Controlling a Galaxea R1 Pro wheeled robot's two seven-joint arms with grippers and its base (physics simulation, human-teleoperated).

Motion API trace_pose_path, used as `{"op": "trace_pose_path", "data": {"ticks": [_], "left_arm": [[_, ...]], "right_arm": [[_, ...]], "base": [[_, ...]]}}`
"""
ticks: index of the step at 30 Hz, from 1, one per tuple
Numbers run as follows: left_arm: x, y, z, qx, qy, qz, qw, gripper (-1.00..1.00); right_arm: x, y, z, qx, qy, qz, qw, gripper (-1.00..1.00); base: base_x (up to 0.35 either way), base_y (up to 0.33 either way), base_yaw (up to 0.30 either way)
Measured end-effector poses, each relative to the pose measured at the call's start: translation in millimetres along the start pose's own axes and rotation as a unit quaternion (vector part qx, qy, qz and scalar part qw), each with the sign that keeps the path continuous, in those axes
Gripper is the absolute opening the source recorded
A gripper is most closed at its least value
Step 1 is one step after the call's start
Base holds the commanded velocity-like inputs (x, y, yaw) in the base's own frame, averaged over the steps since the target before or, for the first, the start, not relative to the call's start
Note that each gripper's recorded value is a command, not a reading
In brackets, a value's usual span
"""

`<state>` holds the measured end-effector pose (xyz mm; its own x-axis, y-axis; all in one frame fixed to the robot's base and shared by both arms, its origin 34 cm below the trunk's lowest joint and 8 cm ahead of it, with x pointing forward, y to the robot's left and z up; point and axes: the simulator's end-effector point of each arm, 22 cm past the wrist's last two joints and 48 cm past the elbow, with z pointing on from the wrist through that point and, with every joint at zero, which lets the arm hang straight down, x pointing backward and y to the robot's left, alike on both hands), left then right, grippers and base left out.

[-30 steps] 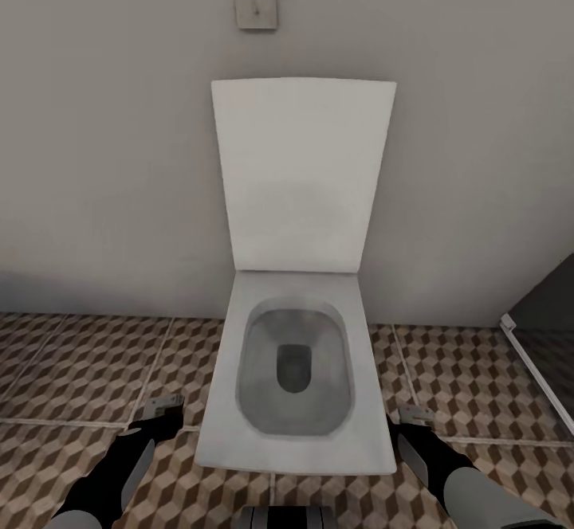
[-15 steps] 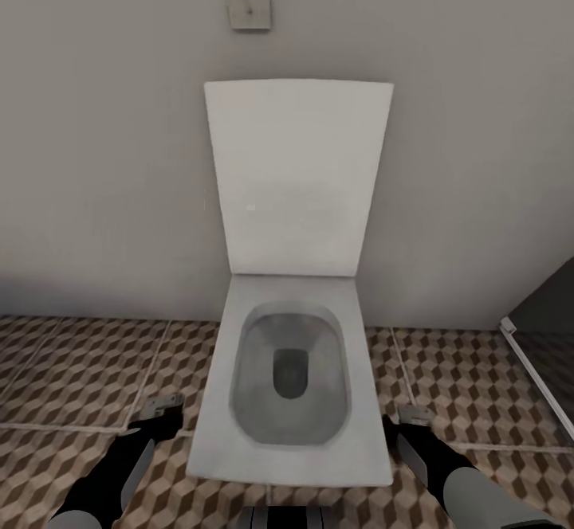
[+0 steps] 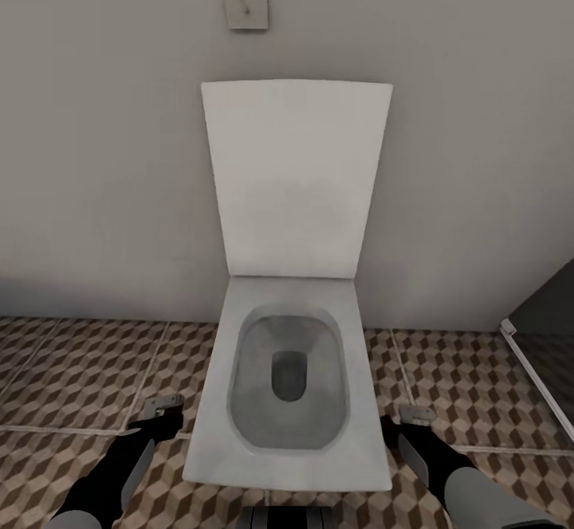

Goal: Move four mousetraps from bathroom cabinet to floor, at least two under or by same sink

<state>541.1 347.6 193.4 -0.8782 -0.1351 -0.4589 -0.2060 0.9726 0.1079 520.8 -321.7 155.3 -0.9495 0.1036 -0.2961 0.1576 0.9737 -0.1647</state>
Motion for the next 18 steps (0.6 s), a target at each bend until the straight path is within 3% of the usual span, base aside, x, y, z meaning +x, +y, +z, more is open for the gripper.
{"op": "trace_pose_path", "data": {"ticks": [4, 10, 12, 16, 18], "left_arm": [[0.2, -0.1, 0.0, 0.000, 0.000, 0.000, 1.0000, -1.00], [2.1, -0.5, 0.2, 0.000, 0.003, 0.002, 1.0000, -1.00], [2.7, -1.2, 0.1, 0.001, 0.005, 0.002, 1.0000, -1.00], [-3.2, -2.7, -1.3, 0.001, -0.001, 0.007, 1.0000, -1.00], [-10.2, -2.2, -2.6, -0.003, -0.009, 0.021, 0.9997, -1.00]], "right_arm": [[-3.3, -9.8, 0.9, 0.008, -0.006, 0.003, 0.9999, -1.00], [-17.0, -73.3, 0.6, 0.087, -0.033, 0.028, 0.9952, -1.00], [-17.8, -83.9, -0.3, 0.103, -0.034, 0.036, 0.9935, -1.00], [-18.2, -92.1, -1.3, 0.114, -0.036, 0.043, 0.9919, -1.00], [-18.3, -93.7, -1.5, 0.117, -0.036, 0.044, 0.9916, -1.00]], "base": [[0.000, 0.000, 0.000], [0.000, 0.000, 0.000], [0.000, 0.000, 0.000], [0.000, 0.000, 0.000], [0.004, 0.000, 0.000]]}}
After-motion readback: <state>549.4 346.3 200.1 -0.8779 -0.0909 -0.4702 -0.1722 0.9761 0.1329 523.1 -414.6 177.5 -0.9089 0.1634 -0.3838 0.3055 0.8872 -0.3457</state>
